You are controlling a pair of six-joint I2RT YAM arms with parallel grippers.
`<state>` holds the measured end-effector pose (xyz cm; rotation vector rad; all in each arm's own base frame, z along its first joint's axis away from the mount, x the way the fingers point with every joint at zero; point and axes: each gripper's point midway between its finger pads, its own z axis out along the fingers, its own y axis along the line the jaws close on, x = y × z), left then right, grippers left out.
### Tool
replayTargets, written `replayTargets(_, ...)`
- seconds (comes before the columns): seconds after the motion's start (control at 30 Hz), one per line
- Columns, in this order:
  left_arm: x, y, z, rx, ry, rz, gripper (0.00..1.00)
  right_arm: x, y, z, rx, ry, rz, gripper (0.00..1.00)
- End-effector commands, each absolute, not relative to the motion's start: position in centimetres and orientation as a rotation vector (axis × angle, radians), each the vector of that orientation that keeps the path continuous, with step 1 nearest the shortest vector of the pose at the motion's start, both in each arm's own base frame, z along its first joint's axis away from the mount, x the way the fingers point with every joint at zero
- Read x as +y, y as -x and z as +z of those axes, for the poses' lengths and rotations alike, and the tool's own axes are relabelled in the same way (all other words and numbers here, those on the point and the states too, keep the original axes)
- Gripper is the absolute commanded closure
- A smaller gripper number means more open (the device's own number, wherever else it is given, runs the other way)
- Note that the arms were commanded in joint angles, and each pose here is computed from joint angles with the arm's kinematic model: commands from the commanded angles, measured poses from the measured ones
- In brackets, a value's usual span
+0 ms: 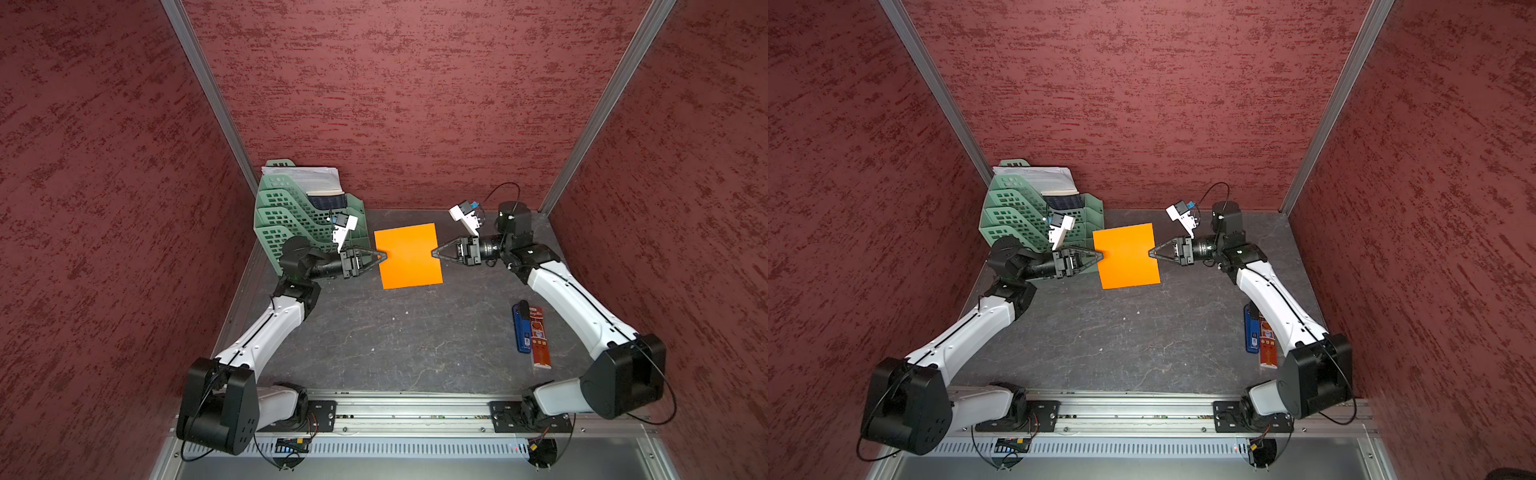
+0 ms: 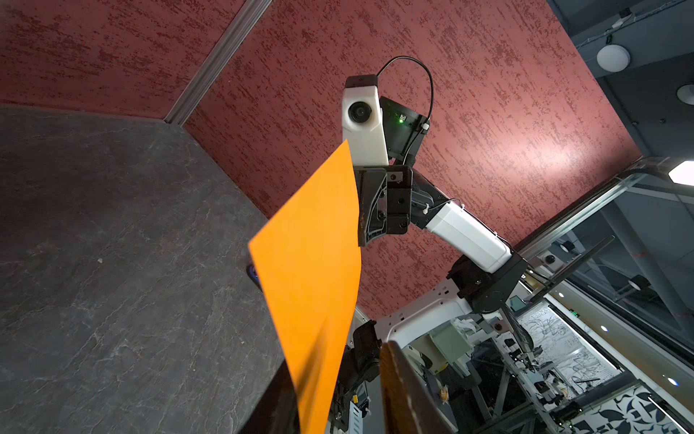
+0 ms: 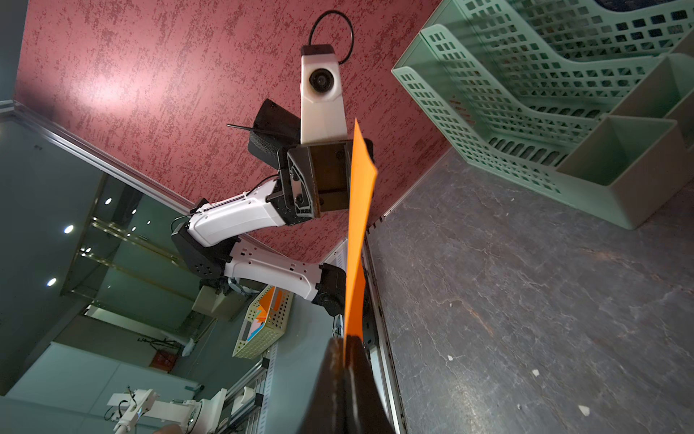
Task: Fold the square paper along the opposite sides
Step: Pick up the paper from the center of the board.
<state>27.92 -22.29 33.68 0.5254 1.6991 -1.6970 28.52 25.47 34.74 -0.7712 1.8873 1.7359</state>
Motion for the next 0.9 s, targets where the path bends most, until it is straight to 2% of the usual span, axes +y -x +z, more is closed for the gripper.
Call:
replayTargets(0.0,-22.54,-27.84,33.6,1.691,-0.545,-1.678,0.62,25.17,-28.34,36.79,1.825,0.799,1.687,1.0)
replayTargets(0.87,-22.88,-27.62,34.29,1.67,-0.554,-1.651,0.69,24.58,-28.44,36.24,1.82,0.772,1.704,1.0)
